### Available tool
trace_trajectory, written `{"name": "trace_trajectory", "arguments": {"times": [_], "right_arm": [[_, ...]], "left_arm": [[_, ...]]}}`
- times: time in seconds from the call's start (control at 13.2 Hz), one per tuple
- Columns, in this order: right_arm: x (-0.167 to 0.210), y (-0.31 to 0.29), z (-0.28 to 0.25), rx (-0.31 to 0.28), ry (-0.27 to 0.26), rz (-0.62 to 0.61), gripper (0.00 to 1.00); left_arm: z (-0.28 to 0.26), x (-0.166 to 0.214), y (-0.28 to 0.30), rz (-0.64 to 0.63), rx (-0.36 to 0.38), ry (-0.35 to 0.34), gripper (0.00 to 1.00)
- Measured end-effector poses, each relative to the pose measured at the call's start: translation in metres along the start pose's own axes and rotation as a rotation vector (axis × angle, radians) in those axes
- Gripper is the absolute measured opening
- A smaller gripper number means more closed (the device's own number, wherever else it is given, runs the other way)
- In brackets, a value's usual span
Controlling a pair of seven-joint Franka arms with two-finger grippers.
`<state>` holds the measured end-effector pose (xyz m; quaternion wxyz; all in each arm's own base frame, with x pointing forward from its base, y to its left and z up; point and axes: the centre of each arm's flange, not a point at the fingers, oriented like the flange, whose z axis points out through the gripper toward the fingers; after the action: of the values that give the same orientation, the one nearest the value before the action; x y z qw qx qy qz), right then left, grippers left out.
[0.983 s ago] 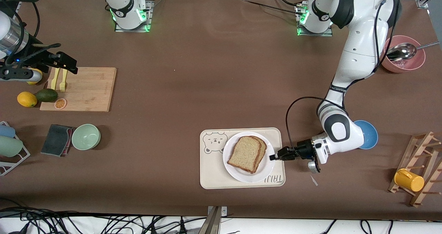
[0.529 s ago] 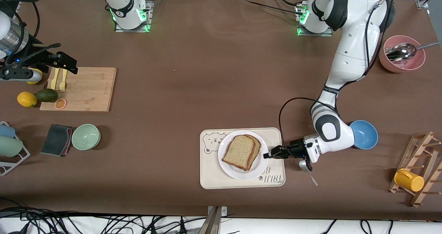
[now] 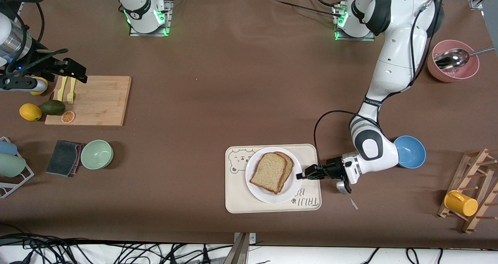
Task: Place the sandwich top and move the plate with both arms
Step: 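Hold the plate on the tray, then open the left gripper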
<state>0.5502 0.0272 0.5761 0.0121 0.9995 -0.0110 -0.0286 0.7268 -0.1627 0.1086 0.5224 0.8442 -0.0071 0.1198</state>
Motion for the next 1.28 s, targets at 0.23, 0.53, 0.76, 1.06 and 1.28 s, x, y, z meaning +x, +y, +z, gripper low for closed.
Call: {"name": "trace_trajectory", "arguments": {"times": [0.23, 0.53, 0.76, 1.06, 1.28], "right_arm": [[0.0, 0.001, 0.0, -0.002, -0.002, 0.0, 1.0], [0.0, 0.002, 0.0, -0.004, -0.004, -0.001, 1.0], [0.0, 0.002, 0.0, -0.004, -0.004, -0.002, 1.0], [0.0, 0.002, 0.0, -0.004, -0.004, -0.001, 1.0], [0.0, 0.002, 0.0, -0.004, -0.003, -0.001, 1.0]], "left_arm": [[0.002, 0.002, 0.005, 0.008, -0.006, -0.002, 0.48], [0.008, 0.001, 0.011, 0.022, -0.009, -0.013, 0.8], [0.005, 0.005, 0.013, 0.052, 0.016, -0.035, 0.79], [-0.011, 0.017, 0.021, 0.052, 0.091, -0.084, 0.79], [-0.037, 0.033, 0.036, 0.079, 0.183, -0.122, 0.79]]}}
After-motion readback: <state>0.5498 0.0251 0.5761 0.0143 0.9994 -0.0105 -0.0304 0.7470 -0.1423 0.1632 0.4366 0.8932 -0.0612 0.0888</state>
